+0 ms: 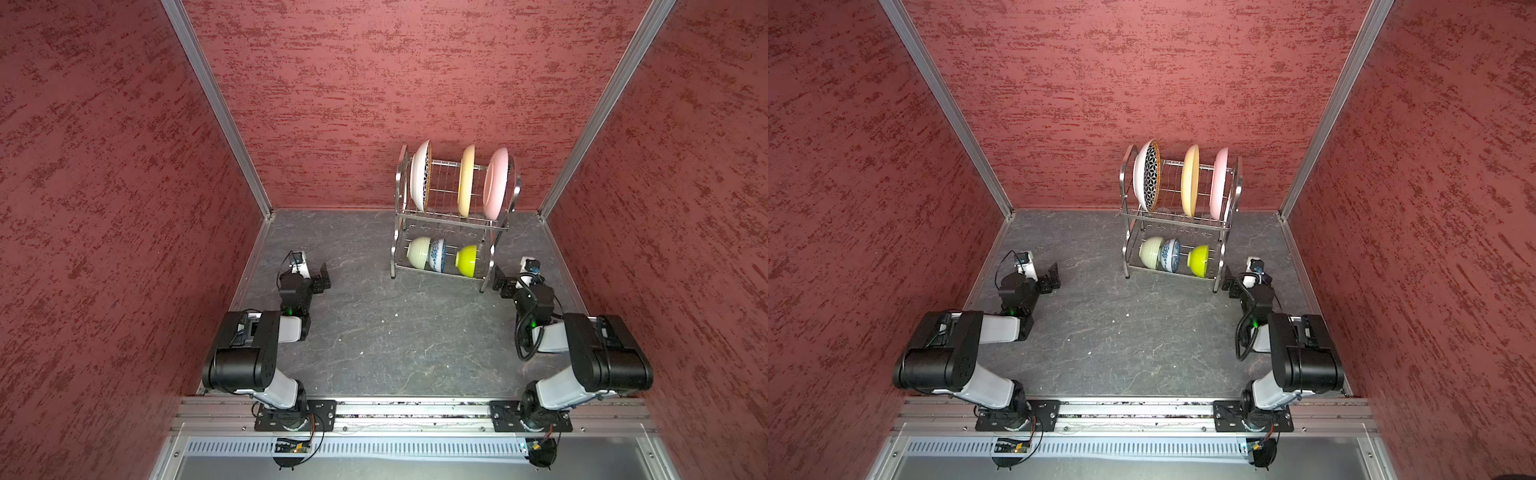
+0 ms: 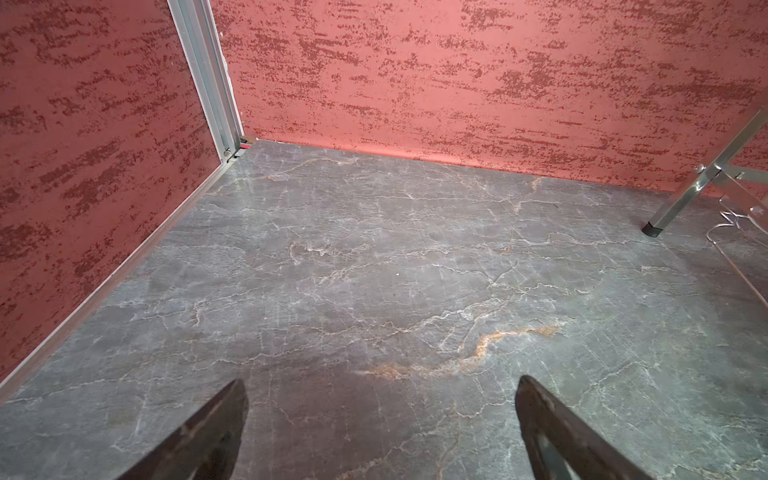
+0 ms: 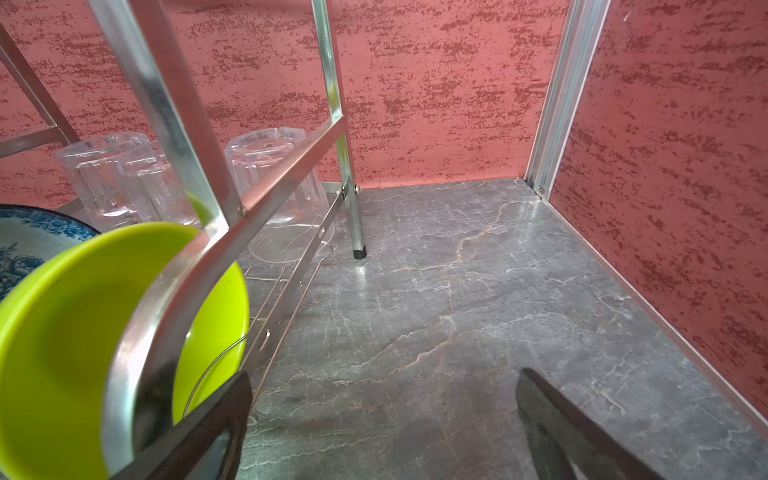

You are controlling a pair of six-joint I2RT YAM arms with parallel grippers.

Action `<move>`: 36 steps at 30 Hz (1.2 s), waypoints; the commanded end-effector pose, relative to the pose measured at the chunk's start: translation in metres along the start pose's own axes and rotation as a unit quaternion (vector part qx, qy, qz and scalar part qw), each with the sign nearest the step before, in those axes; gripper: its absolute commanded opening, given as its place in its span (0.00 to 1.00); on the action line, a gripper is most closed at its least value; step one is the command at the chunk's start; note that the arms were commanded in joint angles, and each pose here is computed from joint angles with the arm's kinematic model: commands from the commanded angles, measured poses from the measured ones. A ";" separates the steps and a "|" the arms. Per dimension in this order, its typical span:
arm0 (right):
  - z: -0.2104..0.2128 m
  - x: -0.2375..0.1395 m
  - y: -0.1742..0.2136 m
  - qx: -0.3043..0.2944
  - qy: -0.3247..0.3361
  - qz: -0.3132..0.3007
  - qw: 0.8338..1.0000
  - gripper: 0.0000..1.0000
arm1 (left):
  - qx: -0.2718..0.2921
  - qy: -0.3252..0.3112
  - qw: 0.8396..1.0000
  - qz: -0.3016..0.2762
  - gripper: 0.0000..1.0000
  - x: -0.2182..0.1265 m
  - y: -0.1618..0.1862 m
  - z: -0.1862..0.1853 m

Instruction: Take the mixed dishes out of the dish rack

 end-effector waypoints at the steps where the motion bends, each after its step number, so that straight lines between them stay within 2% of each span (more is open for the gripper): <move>1: 0.000 0.002 -0.005 -0.003 0.004 -0.014 1.000 0.99 | -0.004 0.000 1.000 -0.010 1.00 0.000 -0.003 -0.001; 36: -0.002 0.003 -0.006 0.004 0.020 -0.015 1.000 0.99 | -0.004 0.000 1.000 -0.008 1.00 -0.001 -0.002 -0.001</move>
Point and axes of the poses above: each gripper's point midway between its finger pads, its own x axis out along the fingers, its own z axis along the line the jaws close on, y = z × x, the point moved 9 cm from there along -x, back along the fingers, and after that the axes turned 9 degrees about x, right-handed, at the moved point
